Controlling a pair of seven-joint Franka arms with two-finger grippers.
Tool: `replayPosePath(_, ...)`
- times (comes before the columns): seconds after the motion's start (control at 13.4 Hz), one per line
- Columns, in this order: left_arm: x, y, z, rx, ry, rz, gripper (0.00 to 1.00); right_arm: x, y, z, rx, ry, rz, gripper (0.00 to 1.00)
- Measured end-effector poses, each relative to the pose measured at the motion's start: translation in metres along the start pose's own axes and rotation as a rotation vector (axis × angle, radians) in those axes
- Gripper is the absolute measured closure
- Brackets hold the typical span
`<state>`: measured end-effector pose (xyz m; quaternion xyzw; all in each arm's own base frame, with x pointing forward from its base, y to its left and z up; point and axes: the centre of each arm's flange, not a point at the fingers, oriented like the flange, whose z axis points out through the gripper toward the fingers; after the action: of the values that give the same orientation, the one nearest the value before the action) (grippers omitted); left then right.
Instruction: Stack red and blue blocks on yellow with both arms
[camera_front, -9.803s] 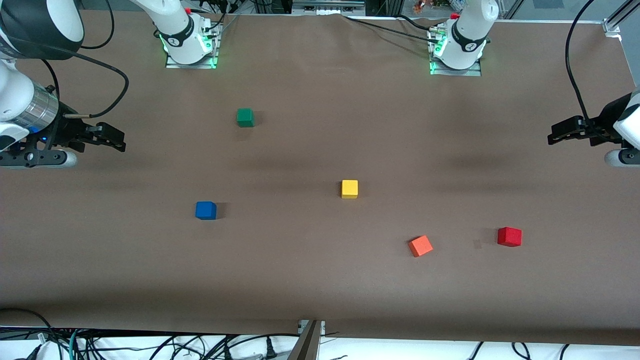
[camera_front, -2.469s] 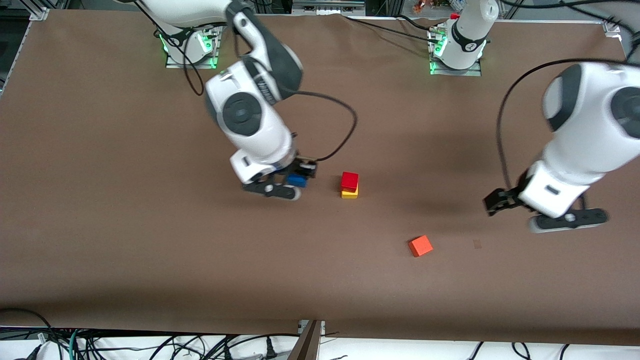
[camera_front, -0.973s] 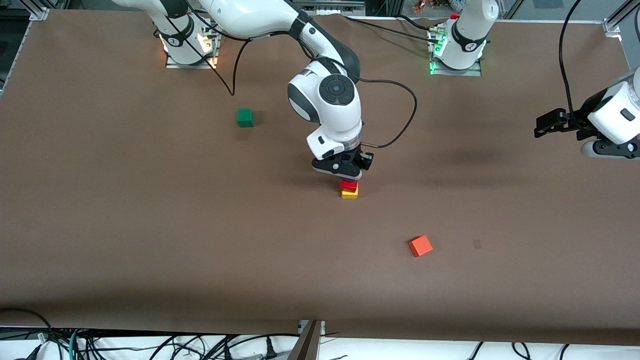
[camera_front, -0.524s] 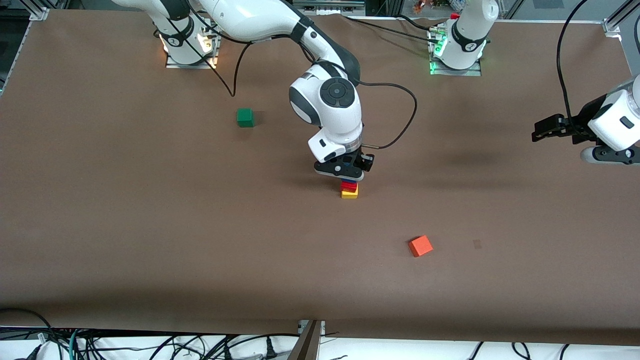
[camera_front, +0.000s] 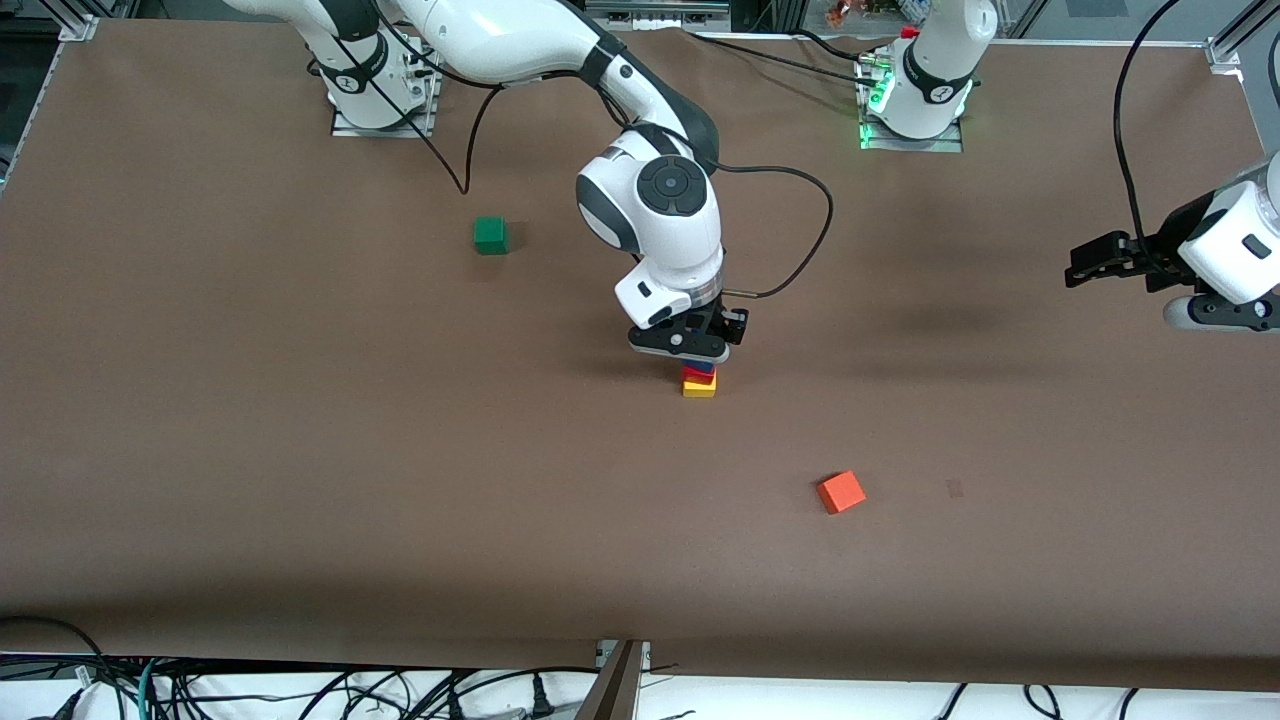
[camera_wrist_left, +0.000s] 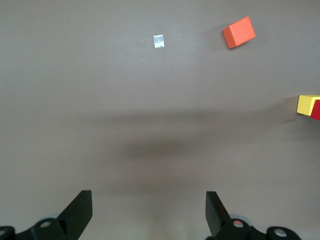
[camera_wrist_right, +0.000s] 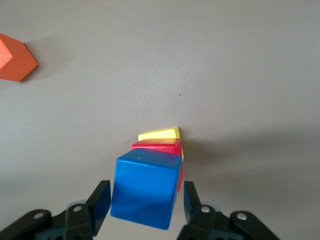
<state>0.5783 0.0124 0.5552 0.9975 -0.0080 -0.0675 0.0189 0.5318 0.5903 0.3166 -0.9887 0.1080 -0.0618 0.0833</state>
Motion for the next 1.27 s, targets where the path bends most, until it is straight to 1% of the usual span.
replayPosePath(0.07, 0.0, 0.0, 0.0, 0.0, 0.001, 0.0, 0.0, 0.001, 0.0, 0.0, 0.0, 0.001, 0.0, 0.3)
replayPosePath(0.37, 0.001, 0.0, -0.001, 0.0, 0.007, 0.0, 0.0, 0.007, 0.001, -0.006, 0.005, 0.01, 0.004, 0.26)
replayPosePath(0.45, 0.001, 0.0, -0.001, 0.0, 0.008, 0.0, 0.0, 0.015, 0.004, -0.012, -0.001, 0.012, 0.014, 0.17)
replayPosePath(0.52, 0.001, 0.0, -0.001, 0.0, 0.008, -0.001, 0.0, 0.027, 0.011, -0.023, -0.02, 0.006, 0.03, 0.07)
replayPosePath(0.6, 0.001, -0.001, -0.001, 0.0, 0.008, -0.001, 0.0, 0.042, 0.022, -0.038, -0.041, -0.001, 0.054, 0.0)
replayPosePath(0.67, 0.001, -0.001, -0.001, 0.0, 0.008, -0.001, 0.0, 0.059, 0.033, -0.056, -0.05, -0.001, 0.079, 0.0)
replayPosePath(0.82, 0.001, -0.001, -0.001, 0.0, 0.009, -0.001, 0.0, 0.101, 0.063, -0.097, -0.059, 0.025, 0.127, 0.0)
replayPosePath(0.9, 0.001, -0.001, -0.001, 0.0, 0.009, -0.001, 0.0, 0.124, 0.085, -0.116, -0.078, 0.026, 0.128, 0.0)
replayPosePath(1.05, 0.001, -0.001, -0.001, 0.0, 0.009, -0.002, 0.0, 0.165, 0.142, -0.147, -0.149, -0.03, 0.067, 0.0)
replayPosePath(1.12, 0.001, -0.001, -0.001, 0.0, 0.009, -0.001, 0.0, 0.183, 0.17, -0.161, -0.164, -0.057, 0.013, 0.0)
replayPosePath(1.27, 0.001, -0.001, -0.001, 0.0, 0.009, -0.001, 0.0, 0.2, 0.221, -0.189, -0.174, -0.097, -0.052, 0.0)
